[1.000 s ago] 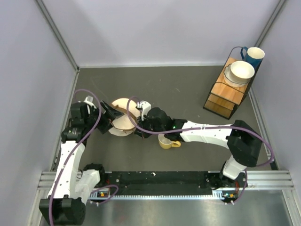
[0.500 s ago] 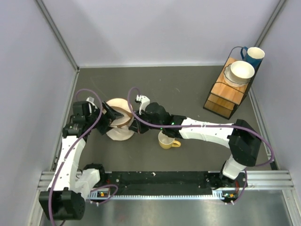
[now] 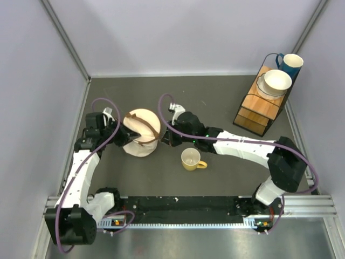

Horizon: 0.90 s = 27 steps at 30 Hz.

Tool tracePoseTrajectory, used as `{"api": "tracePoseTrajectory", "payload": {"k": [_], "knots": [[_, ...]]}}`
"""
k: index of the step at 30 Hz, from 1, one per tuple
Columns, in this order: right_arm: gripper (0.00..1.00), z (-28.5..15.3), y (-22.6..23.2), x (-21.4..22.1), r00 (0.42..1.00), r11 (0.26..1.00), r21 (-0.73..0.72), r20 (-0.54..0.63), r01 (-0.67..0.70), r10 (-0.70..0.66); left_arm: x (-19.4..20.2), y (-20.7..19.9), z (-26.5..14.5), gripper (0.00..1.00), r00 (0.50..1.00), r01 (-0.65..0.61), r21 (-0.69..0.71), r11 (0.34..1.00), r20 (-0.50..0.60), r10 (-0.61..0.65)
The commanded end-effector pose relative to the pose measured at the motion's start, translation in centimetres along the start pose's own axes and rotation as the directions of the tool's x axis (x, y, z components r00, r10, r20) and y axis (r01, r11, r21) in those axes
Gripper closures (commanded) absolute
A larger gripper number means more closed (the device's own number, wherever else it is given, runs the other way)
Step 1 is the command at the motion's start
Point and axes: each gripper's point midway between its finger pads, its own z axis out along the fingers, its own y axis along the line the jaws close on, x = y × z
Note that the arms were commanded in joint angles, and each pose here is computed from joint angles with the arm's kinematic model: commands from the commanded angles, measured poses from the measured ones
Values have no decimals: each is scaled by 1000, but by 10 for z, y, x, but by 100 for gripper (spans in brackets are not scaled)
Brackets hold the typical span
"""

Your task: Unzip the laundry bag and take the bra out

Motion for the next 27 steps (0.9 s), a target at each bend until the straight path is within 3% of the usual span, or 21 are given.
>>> {"api": "tracePoseTrajectory", "payload": {"k": [1,5,8,9,10,14,17,21,23,24,27], "knots": [[100,-26,-36,-16,997,994,110,71,11,-19,-8,-15,4,100,998,-61,71,996,-10,61],[100,-38,-65,-11,996,980,201,86,11,-29,-13,-24,7,100,990,-132,112,985,-26,136],[100,-43,-58,-17,994,984,181,104,5,-24,-24,-28,18,97,976,-205,133,970,-49,213],[100,-43,-46,-18,994,988,152,108,12,-29,-29,-28,21,90,970,-232,125,965,-50,240],[100,-43,-38,-20,992,989,145,117,19,-37,-39,-29,27,74,970,-233,108,967,-53,239],[100,-39,-4,-32,988,994,103,148,24,-40,-53,-37,24,27,962,-266,77,961,-34,269],[100,-31,1,-35,987,997,82,158,8,-21,-59,-45,11,11,950,-311,63,948,24,310],[100,-24,7,-32,990,998,35,129,42,-47,-61,-31,-4,9,946,-318,-60,946,47,321],[89,-20,7,-33,991,997,28,117,68,-71,-60,-26,-18,9,948,-303,-116,946,68,312],[75,-21,9,-30,992,997,7,100,79,-79,-62,-23,-23,9,946,-296,-155,943,92,312],[47,-28,3,-25,989,993,23,92,119,-120,-60,-23,-46,9,939,-273,-202,941,158,306]]}}
